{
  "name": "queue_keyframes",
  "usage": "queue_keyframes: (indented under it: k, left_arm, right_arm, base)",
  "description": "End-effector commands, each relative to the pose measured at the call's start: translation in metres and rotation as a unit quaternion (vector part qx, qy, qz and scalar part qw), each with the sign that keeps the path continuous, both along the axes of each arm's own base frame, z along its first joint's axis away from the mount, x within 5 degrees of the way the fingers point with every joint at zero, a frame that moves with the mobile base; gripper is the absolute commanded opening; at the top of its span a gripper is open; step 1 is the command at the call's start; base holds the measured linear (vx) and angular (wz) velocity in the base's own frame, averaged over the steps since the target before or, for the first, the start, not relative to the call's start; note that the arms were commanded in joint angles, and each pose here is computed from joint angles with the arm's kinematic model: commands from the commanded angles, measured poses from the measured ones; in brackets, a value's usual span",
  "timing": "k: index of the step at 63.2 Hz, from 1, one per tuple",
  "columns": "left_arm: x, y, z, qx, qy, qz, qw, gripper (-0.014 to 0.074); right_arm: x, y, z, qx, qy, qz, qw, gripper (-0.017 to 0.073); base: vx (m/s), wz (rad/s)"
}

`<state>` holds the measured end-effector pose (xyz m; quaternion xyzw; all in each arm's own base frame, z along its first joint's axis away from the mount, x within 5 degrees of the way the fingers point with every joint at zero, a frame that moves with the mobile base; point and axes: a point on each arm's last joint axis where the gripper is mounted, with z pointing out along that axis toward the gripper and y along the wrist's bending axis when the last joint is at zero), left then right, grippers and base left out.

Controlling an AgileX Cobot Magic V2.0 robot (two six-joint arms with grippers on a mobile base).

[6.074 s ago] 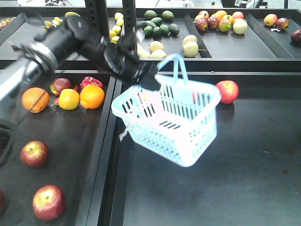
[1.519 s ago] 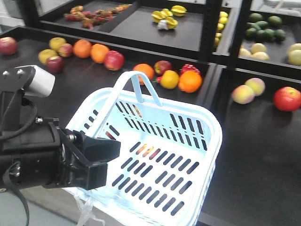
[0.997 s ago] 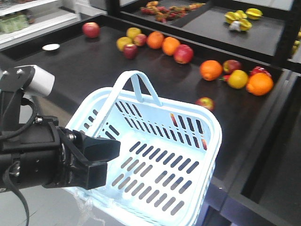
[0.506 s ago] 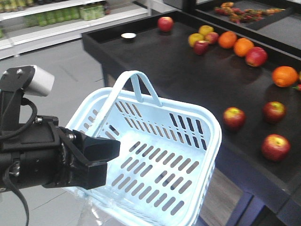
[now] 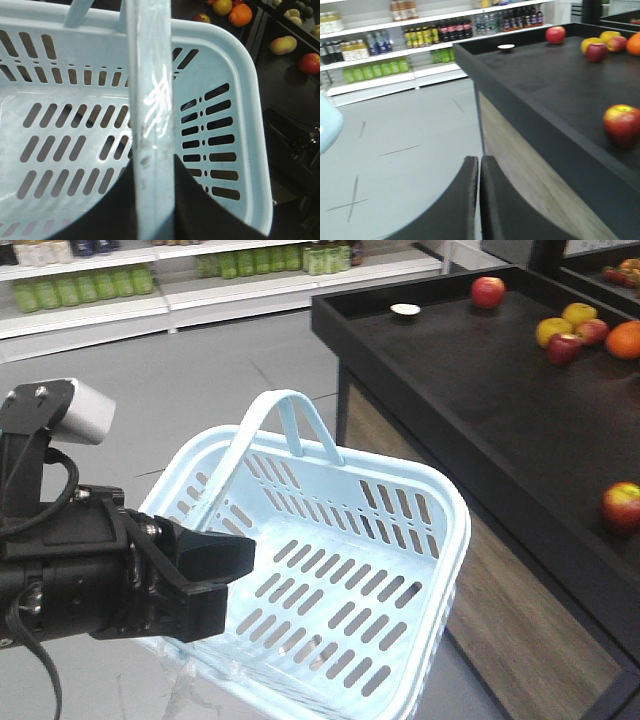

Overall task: Pick three apples into basket with both arms
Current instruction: 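Drive the base away from the table holding the basket in left gripper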

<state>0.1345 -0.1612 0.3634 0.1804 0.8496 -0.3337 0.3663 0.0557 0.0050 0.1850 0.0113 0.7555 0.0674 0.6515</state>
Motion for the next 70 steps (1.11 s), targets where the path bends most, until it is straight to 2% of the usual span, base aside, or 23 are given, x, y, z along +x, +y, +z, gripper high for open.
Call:
queue_keyframes:
  k: [1,70]
  left_arm:
    - [-0.0008,0.0005,0.0236,-0.062,-0.044,0.008,0.997,-0.0007]
    - [-0.0008,0.0005,0.0236,-0.062,-0.044,0.008,0.997,-0.0007]
  right_arm:
    - [0.0005,-0.0004,0.0024,-0.004,-0.036,-0.002,0.999,-0.0004]
    - [0.0005,-0.0004,0.0024,-0.004,-0.036,-0.002,0.999,-0.0004]
  base:
    - [-0.1,0.4]
    - [-0.07,0.34]
